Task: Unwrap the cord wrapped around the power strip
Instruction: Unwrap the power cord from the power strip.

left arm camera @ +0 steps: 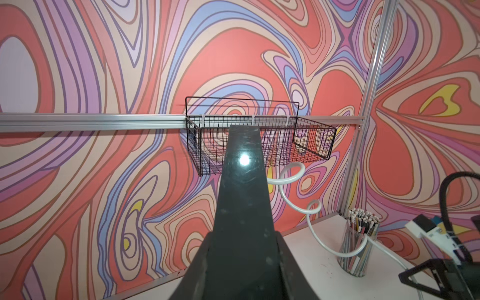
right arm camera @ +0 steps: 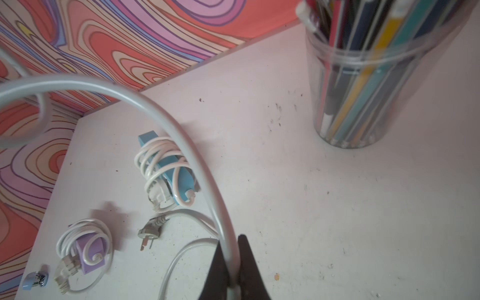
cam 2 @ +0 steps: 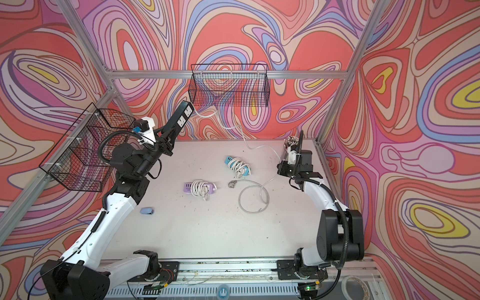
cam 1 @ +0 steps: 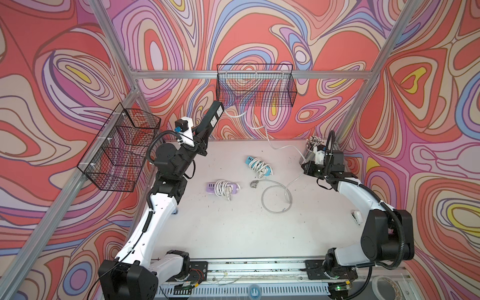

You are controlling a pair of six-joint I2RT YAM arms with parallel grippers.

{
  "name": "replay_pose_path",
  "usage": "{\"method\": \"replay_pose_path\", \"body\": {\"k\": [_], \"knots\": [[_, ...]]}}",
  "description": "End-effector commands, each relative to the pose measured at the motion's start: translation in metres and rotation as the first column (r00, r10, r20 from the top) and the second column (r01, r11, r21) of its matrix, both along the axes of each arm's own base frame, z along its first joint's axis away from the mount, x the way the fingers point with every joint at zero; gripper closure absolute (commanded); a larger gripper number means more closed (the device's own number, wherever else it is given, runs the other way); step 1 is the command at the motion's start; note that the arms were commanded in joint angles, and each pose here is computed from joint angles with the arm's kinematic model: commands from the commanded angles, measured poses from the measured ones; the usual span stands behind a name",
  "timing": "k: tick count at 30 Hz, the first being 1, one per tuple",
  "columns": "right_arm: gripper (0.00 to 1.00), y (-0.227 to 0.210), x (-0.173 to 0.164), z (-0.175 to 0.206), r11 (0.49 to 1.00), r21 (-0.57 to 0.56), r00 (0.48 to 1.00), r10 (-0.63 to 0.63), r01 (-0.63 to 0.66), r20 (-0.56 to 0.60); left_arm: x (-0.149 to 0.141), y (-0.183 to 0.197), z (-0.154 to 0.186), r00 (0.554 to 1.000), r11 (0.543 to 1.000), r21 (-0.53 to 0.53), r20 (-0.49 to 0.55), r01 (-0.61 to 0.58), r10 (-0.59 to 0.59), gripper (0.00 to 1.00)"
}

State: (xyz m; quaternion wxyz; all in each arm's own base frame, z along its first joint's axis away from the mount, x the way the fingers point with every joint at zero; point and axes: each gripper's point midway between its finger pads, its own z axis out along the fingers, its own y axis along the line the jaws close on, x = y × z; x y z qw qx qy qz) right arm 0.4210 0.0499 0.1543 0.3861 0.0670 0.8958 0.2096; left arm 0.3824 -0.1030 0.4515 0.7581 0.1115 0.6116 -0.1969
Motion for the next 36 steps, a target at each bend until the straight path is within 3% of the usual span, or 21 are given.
{"method": "replay_pose_path", "body": {"k": [1, 6, 13, 19, 22, 23, 26, 27, 32, 36], "knots": [[1.0, -0.017, -0.004, -0.023, 0.993, -0.067, 0.994, -0.099, 0.095, -0.054, -0.024, 0.017, 0.044, 0.989, 0.997, -0.074, 0.147, -0.009, 0.02, 1.0], [1.0, -0.038, -0.008, -0.046, 0.973, -0.158, 0.975, -0.189, 0.169, -0.115, -0.031, 0.063, 0.058, 0.968, 0.98, -0.124, 0.179, -0.153, 0.174, 1.0], [1.0, -0.056, -0.01, -0.069, 0.958, -0.171, 0.949, -0.259, 0.23, -0.177, -0.041, 0.088, 0.064, 0.934, 0.953, -0.122, 0.198, -0.277, 0.297, 1.0], [1.0, -0.052, -0.007, -0.067, 0.965, -0.156, 0.956, -0.238, 0.212, -0.174, -0.034, 0.085, 0.059, 0.948, 0.96, -0.127, 0.174, -0.248, 0.267, 1.0], [1.0, -0.04, -0.003, -0.056, 0.982, -0.108, 0.976, -0.17, 0.156, -0.138, -0.024, 0.074, 0.054, 0.97, 0.976, -0.123, 0.145, -0.178, 0.196, 1.0], [0.91, -0.032, -0.001, -0.046, 0.99, -0.074, 0.986, -0.13, 0.123, -0.102, -0.019, 0.066, 0.052, 0.981, 0.984, -0.121, 0.128, -0.131, 0.146, 1.0], [0.49, -0.008, 0.002, -0.009, 1.0, 0.021, 1.0, -0.017, 0.017, 0.022, -0.004, 0.043, 0.044, 0.997, 0.991, -0.13, 0.075, 0.025, -0.015, 1.0], [0.42, -0.001, 0.002, 0.003, 0.999, 0.04, 0.998, 0.017, -0.019, 0.058, 0.001, 0.037, 0.04, 0.997, 0.988, -0.139, 0.059, 0.062, -0.054, 1.0], [0.16, 0.013, -0.007, 0.065, 0.992, 0.067, 0.972, 0.093, -0.11, 0.217, 0.013, 0.009, 0.03, 0.974, 0.964, -0.144, -0.004, 0.224, -0.227, 1.0], [0.07, 0.031, -0.019, 0.116, 0.974, 0.073, 0.921, 0.176, -0.213, 0.349, 0.012, -0.021, 0.024, 0.938, 0.934, -0.117, -0.046, 0.337, -0.344, 1.0]]}}
